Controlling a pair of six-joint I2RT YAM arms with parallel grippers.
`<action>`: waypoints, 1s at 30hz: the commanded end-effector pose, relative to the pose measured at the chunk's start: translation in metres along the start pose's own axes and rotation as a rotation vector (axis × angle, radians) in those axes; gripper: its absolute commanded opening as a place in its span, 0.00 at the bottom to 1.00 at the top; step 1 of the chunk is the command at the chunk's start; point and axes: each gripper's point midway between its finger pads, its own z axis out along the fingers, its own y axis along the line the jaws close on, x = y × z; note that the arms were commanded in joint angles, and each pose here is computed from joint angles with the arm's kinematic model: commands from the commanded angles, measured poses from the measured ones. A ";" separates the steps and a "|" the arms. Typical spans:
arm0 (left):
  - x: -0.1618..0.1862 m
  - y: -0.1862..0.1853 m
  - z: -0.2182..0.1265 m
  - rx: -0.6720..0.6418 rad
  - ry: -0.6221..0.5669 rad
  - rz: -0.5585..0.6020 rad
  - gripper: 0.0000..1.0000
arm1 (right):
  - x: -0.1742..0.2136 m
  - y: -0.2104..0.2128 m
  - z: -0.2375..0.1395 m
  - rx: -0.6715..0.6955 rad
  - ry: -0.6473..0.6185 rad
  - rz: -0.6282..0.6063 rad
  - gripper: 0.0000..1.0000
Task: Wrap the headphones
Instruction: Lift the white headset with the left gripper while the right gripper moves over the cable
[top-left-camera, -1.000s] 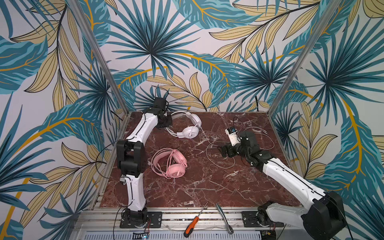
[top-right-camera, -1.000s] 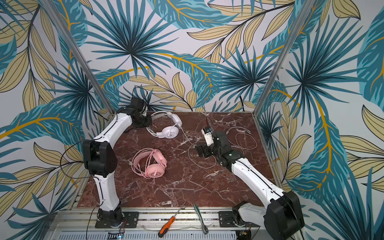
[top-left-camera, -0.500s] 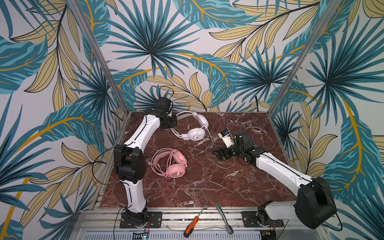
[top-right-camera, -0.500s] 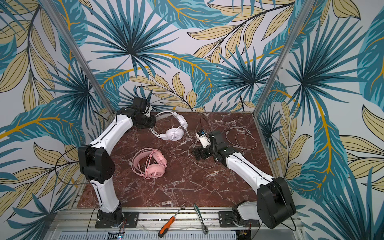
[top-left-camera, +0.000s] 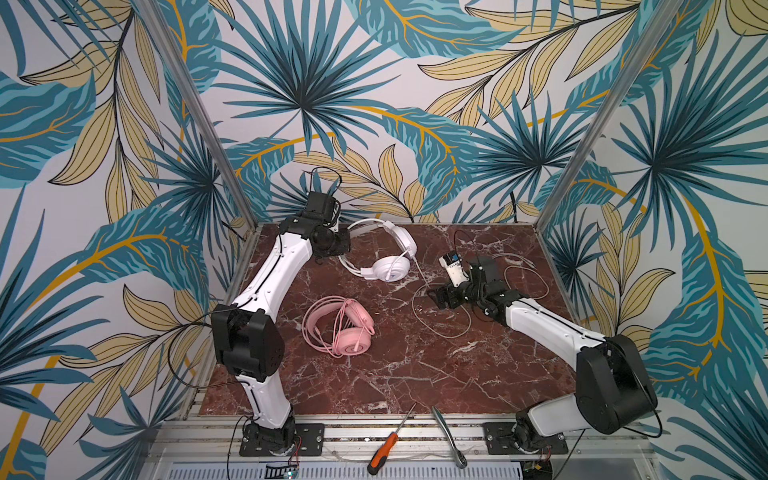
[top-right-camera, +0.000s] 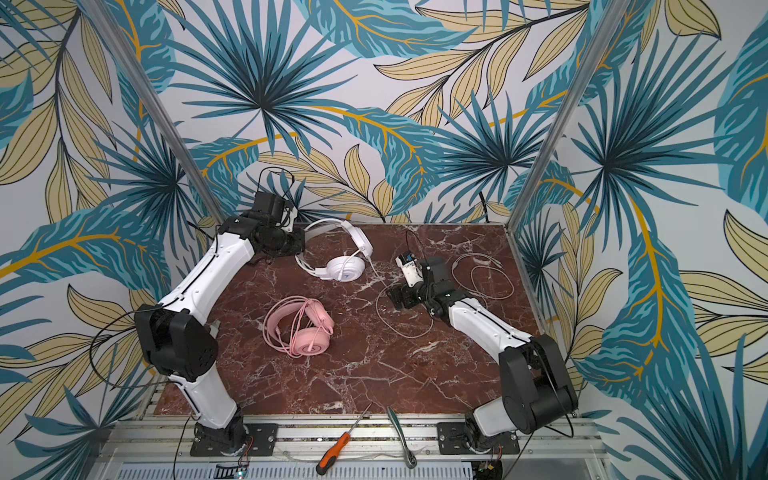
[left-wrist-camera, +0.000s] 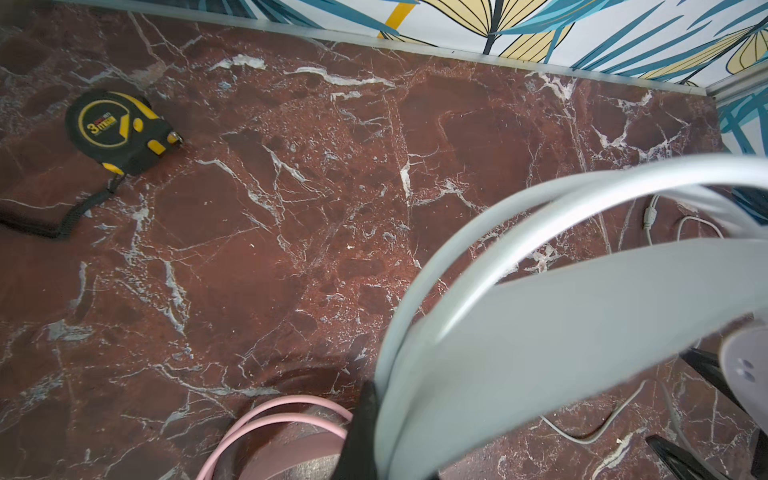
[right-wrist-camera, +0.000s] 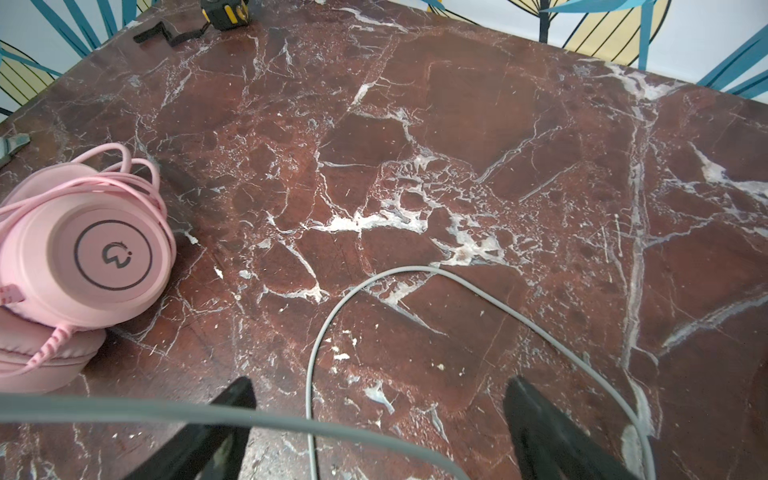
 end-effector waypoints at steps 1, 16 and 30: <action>-0.011 -0.015 -0.030 0.062 -0.066 0.006 0.00 | -0.005 -0.005 0.010 -0.004 -0.025 -0.025 0.92; -0.021 -0.018 -0.046 0.062 -0.103 -0.001 0.00 | 0.011 -0.019 0.029 0.006 0.157 0.108 0.78; -0.022 -0.009 -0.040 0.040 -0.091 -0.028 0.00 | 0.029 -0.035 -0.011 0.161 0.184 0.203 0.77</action>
